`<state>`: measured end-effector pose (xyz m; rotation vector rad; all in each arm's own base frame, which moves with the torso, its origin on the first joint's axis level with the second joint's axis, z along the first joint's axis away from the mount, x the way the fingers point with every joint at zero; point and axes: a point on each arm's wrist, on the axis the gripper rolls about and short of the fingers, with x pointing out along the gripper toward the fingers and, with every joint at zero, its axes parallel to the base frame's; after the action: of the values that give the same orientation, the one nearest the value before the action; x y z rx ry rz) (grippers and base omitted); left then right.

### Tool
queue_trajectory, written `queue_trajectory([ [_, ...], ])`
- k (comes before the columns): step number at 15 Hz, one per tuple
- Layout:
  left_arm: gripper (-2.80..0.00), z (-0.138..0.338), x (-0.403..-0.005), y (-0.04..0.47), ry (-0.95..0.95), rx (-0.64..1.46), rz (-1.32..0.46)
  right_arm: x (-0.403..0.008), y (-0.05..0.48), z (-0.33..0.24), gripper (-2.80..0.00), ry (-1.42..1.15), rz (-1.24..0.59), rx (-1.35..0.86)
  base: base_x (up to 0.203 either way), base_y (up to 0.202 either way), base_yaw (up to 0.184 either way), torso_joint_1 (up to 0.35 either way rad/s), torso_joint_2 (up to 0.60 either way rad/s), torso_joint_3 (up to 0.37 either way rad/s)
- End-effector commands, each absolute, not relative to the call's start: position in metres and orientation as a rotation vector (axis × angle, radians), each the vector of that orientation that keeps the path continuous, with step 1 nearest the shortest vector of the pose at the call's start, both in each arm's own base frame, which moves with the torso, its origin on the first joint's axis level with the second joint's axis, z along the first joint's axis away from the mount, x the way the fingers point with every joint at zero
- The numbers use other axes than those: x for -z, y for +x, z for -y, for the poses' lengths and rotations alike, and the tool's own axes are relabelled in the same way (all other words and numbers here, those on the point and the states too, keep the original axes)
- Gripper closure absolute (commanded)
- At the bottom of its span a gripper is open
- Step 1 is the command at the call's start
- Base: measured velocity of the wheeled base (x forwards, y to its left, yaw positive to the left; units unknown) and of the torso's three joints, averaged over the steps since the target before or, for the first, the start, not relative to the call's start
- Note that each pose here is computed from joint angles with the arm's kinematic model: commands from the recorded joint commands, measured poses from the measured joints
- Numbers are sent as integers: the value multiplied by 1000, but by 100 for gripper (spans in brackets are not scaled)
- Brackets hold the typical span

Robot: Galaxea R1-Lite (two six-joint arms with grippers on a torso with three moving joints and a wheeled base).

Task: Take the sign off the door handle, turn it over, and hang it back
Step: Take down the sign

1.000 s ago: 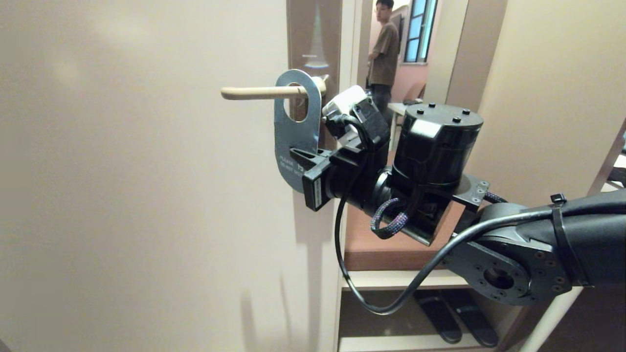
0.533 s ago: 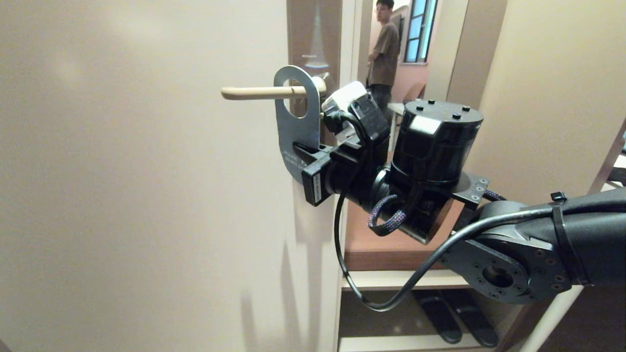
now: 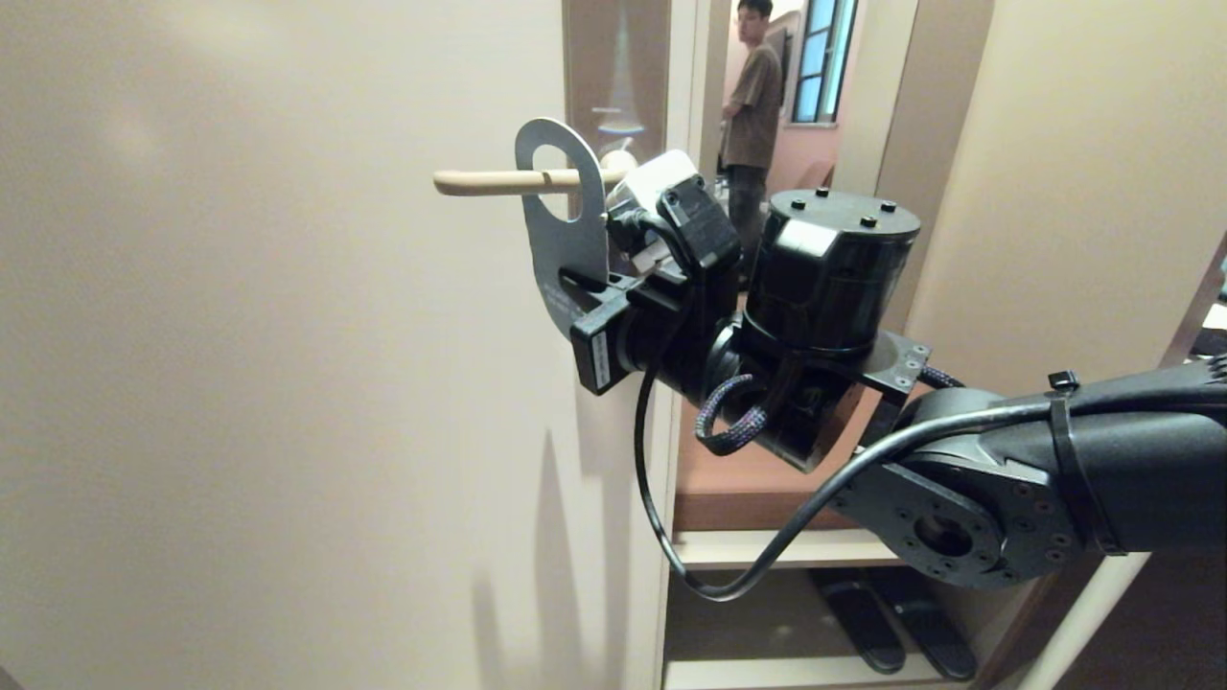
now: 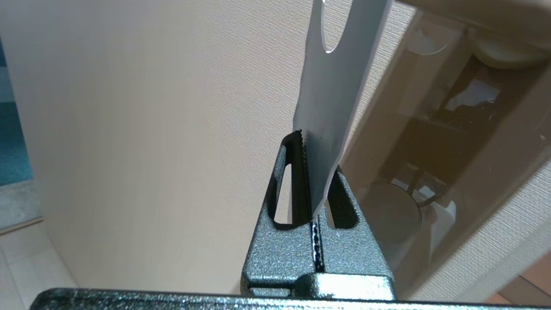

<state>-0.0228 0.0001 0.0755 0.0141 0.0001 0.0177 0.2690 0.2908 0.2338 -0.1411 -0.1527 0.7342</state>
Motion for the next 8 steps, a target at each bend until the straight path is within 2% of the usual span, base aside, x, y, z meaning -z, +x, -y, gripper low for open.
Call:
queue_trajectory([
  [1, 0, 0, -75, -23, 14, -18, 0, -233, 270, -295, 0, -140, 158, -738, 0, 0, 0, 0, 0, 0],
  [8, 0, 0, -75, -23, 15, -18, 0, -231, 278, -304, 0, -136, 168, -729, 0, 0, 0, 0, 0, 0],
])
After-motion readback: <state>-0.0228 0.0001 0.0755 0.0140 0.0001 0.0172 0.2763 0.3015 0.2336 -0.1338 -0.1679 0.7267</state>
